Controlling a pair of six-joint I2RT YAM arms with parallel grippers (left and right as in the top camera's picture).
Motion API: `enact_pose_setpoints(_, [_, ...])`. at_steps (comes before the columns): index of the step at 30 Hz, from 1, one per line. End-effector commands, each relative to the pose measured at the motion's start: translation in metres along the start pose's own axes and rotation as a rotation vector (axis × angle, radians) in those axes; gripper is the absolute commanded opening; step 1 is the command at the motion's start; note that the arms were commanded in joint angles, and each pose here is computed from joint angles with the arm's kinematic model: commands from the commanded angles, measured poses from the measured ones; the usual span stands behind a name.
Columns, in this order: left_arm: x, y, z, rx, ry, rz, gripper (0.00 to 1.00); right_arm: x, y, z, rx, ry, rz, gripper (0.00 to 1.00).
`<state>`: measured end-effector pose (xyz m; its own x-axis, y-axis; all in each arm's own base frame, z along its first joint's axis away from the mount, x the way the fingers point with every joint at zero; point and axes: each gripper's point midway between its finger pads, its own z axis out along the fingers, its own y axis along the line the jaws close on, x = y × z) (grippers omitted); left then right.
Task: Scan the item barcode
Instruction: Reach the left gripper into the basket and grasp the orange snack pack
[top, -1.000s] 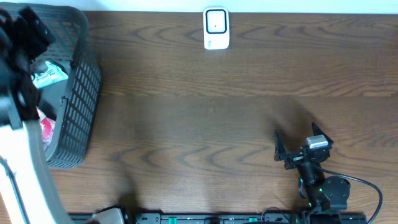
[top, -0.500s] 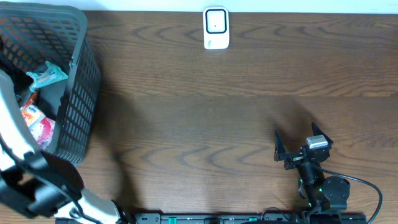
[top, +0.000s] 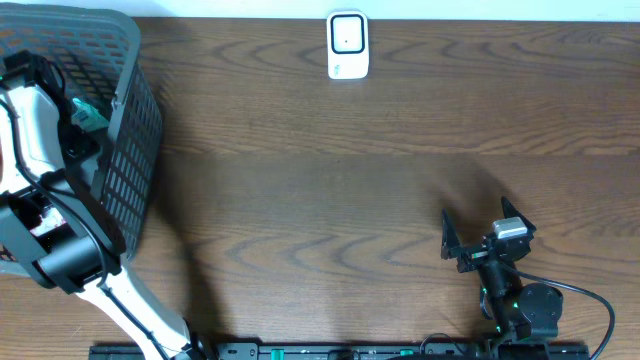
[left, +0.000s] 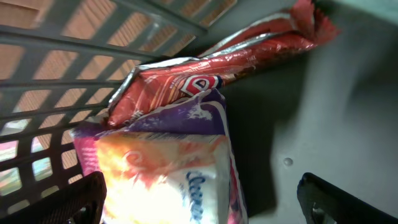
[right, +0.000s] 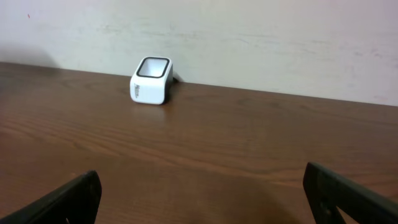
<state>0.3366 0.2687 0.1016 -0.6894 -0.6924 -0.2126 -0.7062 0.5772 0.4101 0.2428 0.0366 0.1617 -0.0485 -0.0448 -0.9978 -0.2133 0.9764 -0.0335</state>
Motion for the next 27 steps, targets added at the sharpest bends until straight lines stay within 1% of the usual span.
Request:
enact_pose_setpoints(1, [0.005, 0.002, 0.014, -0.043, 0.035, 0.044, 0.89, 0.001, -0.003, 0.0, 0.013, 0.001, -0.011, 0.99])
enact_pose_setpoints(3, [0.008, 0.002, 0.017, -0.056, 0.05, 0.054, 0.77, 0.001, -0.003, 0.0, 0.013, 0.001, -0.011, 0.99])
enact_pose_setpoints(6, [0.015, 0.005, 0.021, -0.066, 0.083, 0.067, 0.69, 0.001, -0.003, 0.0, 0.013, 0.001, -0.011, 0.99])
enact_pose_setpoints(7, [0.017, 0.008, 0.022, -0.07, 0.094, 0.068, 0.61, 0.001, -0.003, 0.0, 0.013, 0.001, -0.011, 0.99])
enact_pose_setpoints(9, [0.02, 0.013, 0.023, -0.076, 0.112, 0.066, 0.54, 0.001, -0.003, 0.0, 0.013, 0.001, -0.011, 0.99])
enact_pose_setpoints(10, [0.022, 0.015, 0.024, -0.079, 0.122, 0.066, 0.53, 0.001, -0.003, 0.0, 0.013, 0.001, -0.011, 0.99])
enact_pose_setpoints(12, [0.026, 0.023, 0.025, -0.086, 0.149, 0.063, 0.44, 0.001, -0.003, 0.0, 0.013, 0.001, -0.011, 0.99])
enact_pose_setpoints(13, [0.028, 0.025, 0.026, -0.089, 0.158, 0.057, 0.34, 0.001, -0.003, 0.0, 0.013, 0.001, -0.011, 0.99])
enact_pose_setpoints(14, [0.029, 0.028, 0.027, -0.091, 0.168, 0.048, 0.19, 0.001, -0.003, 0.0, 0.013, 0.001, -0.011, 0.99])
enact_pose_setpoints(15, [0.03, 0.03, 0.028, -0.087, 0.177, 0.043, 0.08, 0.001, -0.003, 0.0, 0.013, 0.001, -0.011, 0.99])
enact_pose_setpoints(19, [0.028, 0.032, 0.02, -0.061, 0.169, 0.026, 0.07, 0.001, -0.003, 0.0, 0.013, 0.001, -0.011, 0.99])
enact_pose_setpoints(21, [0.021, 0.026, 0.006, -0.001, 0.137, 0.006, 0.07, 0.001, -0.003, 0.0, 0.013, 0.001, -0.011, 0.99])
enact_pose_setpoints(24, [0.005, 0.016, -0.031, 0.125, 0.054, -0.035, 0.07, 0.001, -0.003, 0.0, 0.013, 0.001, -0.011, 0.99])
enact_pose_setpoints(25, [-0.008, 0.013, -0.059, 0.208, -0.016, -0.064, 0.08, 0.001, -0.003, 0.0, 0.013, 0.001, -0.011, 0.99])
enact_pose_setpoints(27, [-0.022, 0.013, -0.095, 0.308, -0.108, -0.099, 0.07, 0.001, -0.003, 0.0, 0.013, 0.001, -0.011, 0.99])
